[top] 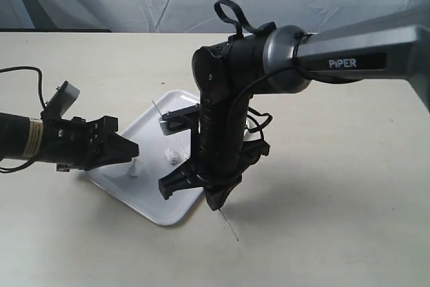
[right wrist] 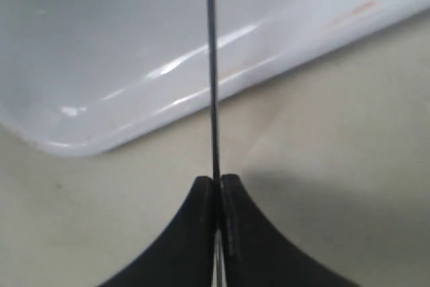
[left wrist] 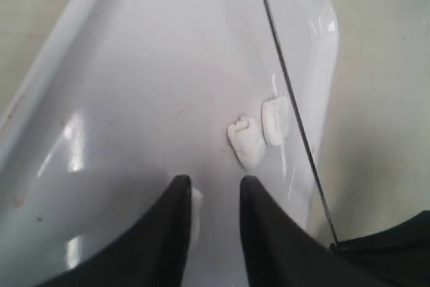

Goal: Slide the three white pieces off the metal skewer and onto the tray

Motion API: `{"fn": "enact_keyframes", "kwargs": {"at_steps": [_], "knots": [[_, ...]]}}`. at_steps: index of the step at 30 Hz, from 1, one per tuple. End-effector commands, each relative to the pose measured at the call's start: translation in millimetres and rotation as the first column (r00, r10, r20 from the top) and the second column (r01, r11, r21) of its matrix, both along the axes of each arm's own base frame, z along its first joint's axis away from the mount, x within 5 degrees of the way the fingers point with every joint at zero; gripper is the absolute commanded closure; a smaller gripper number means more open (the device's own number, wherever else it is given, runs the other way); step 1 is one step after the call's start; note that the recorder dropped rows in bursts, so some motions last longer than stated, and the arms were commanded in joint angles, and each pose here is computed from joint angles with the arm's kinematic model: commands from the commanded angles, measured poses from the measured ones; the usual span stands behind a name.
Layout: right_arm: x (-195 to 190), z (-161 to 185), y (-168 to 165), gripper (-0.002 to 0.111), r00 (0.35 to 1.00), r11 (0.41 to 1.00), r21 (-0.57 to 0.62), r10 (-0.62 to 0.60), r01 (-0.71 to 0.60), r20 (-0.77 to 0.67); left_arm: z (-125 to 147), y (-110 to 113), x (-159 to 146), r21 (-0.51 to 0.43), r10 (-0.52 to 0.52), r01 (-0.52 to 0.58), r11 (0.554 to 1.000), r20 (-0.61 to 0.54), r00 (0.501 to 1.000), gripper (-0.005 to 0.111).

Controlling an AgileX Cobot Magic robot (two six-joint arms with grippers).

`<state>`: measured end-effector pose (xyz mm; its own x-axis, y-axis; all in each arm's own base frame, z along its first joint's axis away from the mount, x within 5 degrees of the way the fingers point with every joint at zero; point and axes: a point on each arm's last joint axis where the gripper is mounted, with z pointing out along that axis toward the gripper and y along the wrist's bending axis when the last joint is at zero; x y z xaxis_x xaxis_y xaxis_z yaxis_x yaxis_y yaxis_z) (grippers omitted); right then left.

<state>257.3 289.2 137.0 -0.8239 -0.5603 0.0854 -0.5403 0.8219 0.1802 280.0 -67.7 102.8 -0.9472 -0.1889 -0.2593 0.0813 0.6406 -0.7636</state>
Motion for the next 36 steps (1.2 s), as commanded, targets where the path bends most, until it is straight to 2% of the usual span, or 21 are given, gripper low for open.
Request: {"fn": "enact_keyframes", "kwargs": {"at_steps": [1, 6, 11, 16, 19, 21, 23, 25, 27, 29, 32, 36], "knots": [[16, 4, 0, 0.109, 1.0, 1.0, 0.016, -0.022, 0.022, 0.006, 3, -1, 2, 0.001, 0.006, -0.006, 1.0, 0.039, 0.999, 0.066], [23, 16, 8, 0.109, 1.0, 1.0, 0.018, -0.007, 0.007, 0.002, 8, -4, 4, -0.061, 0.012, -0.007, 0.998, 0.074, 0.997, 0.063], [27, 8, 13, 0.109, 0.998, 0.999, -0.033, 0.011, -0.013, -0.07, 24, -8, 5, -0.212, 0.017, 0.013, 0.977, 0.138, 0.99, 0.063], [28, 2, 16, 0.109, 0.996, 1.0, -0.028, 0.002, -0.004, -0.089, 38, -9, 4, -0.244, -0.002, 0.051, 0.969, 0.199, 0.98, 0.063], [28, 2, 16, 0.108, 0.996, 1.0, -0.026, 0.001, -0.003, -0.091, 48, -9, 6, -0.264, 0.029, 0.034, 0.964, 0.23, 0.973, 0.063], [28, 2, 17, 0.102, 0.996, 1.0, -0.023, 0.0, -0.002, -0.086, 55, -9, 5, -0.289, 0.033, 0.042, 0.957, 0.25, 0.968, 0.063], [28, 2, 17, 0.09, 0.996, 1.0, -0.02, -0.001, 0.0, -0.086, 62, -10, 4, -0.308, 0.032, 0.055, 0.95, 0.272, 0.962, 0.063], [29, 2, 17, 0.078, 0.997, 1.0, -0.018, -0.002, 0.001, -0.082, 66, -7, 3, -0.31, 0.026, 0.071, 0.948, 0.299, 0.954, 0.063], [28, 2, 18, 0.072, 0.996, 1.0, -0.012, -0.005, 0.004, -0.084, 71, -2, 1, -0.297, -0.006, 0.115, 0.948, 0.344, 0.939, 0.063], [28, 4, 18, 0.073, 0.996, 1.0, -0.006, -0.007, 0.007, -0.084, 74, 6, -1, -0.259, -0.037, 0.153, 0.954, 0.403, 0.915, 0.063], [29, 15, 18, 0.074, 0.998, 1.0, 0.02, -0.008, 0.009, -0.055, 78, 19, -1, -0.243, -0.013, 0.125, 0.962, 0.416, 0.909, 0.063], [31, 49, 17, 0.074, 0.999, 0.997, 0.078, 0.002, -0.005, 0.04, 88, 33, -7, -0.196, -0.032, 0.132, 0.972, 0.443, 0.896, 0.063]]}}
